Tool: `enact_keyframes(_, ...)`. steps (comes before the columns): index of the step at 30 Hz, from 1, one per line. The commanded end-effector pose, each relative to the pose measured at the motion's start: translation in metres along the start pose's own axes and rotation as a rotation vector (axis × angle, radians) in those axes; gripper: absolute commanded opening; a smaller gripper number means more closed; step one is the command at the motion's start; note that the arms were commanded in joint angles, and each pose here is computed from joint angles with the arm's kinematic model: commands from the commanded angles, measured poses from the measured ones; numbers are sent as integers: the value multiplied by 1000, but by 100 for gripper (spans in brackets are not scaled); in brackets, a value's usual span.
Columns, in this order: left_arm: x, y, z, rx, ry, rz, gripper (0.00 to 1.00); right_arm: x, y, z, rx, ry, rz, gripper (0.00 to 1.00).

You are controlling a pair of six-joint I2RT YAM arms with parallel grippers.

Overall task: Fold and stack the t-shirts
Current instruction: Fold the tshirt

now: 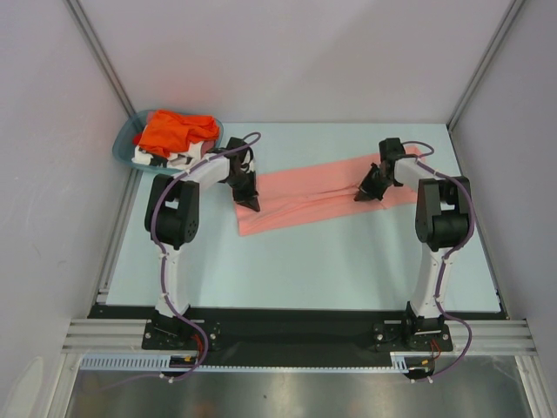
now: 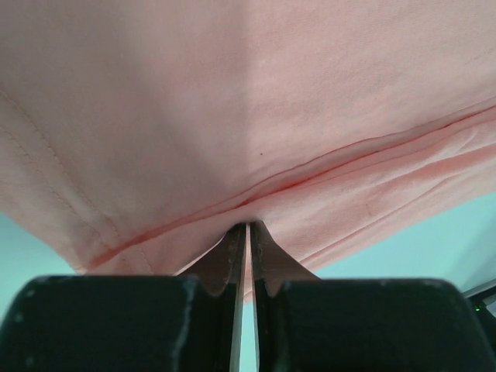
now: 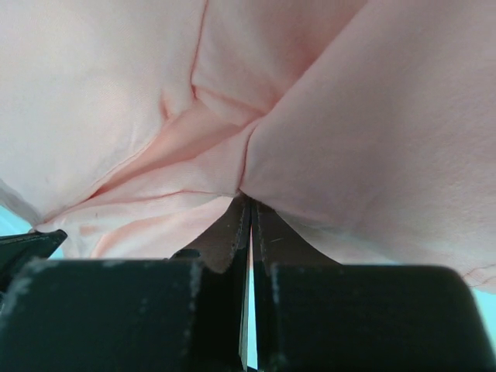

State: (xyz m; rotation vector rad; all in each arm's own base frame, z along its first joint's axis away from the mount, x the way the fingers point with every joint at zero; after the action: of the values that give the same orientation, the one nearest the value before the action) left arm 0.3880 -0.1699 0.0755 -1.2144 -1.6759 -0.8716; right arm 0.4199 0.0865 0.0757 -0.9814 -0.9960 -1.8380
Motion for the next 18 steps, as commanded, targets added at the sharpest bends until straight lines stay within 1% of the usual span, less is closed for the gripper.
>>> enact_keyframes(1,5,10,-2,3,-8,-31,9,22,14,8,7,34,-71,0)
enact_keyframes(4,5,10,-1,6,-6,-31,9,20,12,6,9,36,-69,0)
enact_keyframes(9,6,9,0,2,-4,-31,9,8,20,5,11,31,-73,0)
enact_keyframes(14,6,6,2,2,-4,-27,9,4,39,9,22,51,-128,0)
enact_keyframes(18,5,2,6,2,4,-21,9,-7,48,10,20,64,-132,0)
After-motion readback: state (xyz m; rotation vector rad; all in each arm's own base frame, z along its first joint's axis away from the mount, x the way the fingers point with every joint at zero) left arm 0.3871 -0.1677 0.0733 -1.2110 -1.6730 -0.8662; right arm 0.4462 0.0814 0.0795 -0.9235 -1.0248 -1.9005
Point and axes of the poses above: each gripper's point midway between its finger pads, its own x axis back along the fingers, its own z axis along the line the jaws close on, y = z × x, the point moved 6 cm from there along x, back along the fingers, and after that the axes turned 12 degrees about x, right-handed, at the moved point
